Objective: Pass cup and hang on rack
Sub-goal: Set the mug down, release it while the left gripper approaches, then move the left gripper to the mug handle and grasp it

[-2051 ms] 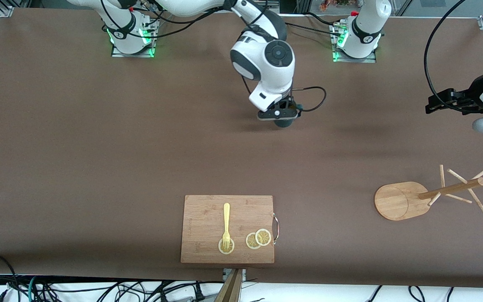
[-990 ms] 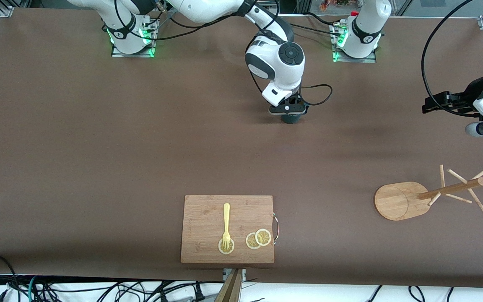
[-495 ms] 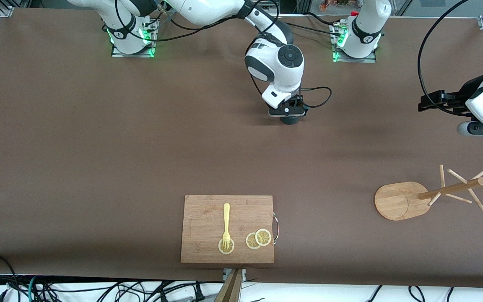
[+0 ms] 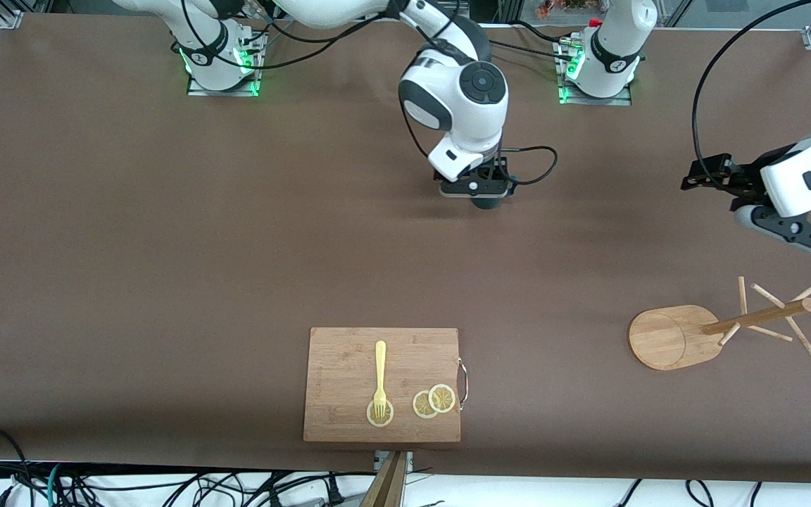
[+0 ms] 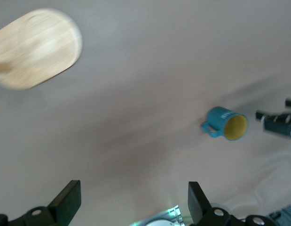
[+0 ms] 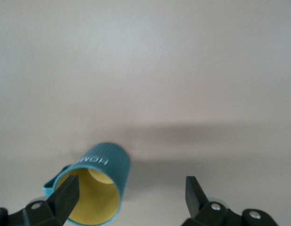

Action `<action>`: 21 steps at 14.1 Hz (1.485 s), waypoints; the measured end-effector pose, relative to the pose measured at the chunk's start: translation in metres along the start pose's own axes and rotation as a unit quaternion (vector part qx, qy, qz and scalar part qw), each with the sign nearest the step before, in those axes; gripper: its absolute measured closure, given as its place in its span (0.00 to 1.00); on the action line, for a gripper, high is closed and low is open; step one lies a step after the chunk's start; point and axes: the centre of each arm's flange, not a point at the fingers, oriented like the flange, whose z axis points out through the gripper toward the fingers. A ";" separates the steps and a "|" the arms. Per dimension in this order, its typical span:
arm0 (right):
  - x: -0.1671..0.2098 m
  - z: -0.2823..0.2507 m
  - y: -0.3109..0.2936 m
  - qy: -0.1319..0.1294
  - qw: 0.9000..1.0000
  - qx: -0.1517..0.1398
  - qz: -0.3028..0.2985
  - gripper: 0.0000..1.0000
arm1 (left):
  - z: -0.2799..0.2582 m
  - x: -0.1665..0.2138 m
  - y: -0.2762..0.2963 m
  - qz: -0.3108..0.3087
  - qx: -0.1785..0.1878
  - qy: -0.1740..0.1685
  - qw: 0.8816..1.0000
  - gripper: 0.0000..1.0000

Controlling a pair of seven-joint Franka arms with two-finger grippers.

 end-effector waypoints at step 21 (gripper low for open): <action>0.167 -0.275 0.513 -0.057 0.998 -0.029 -0.029 0.00 | 0.287 0.015 0.008 0.571 -0.157 0.204 0.780 0.00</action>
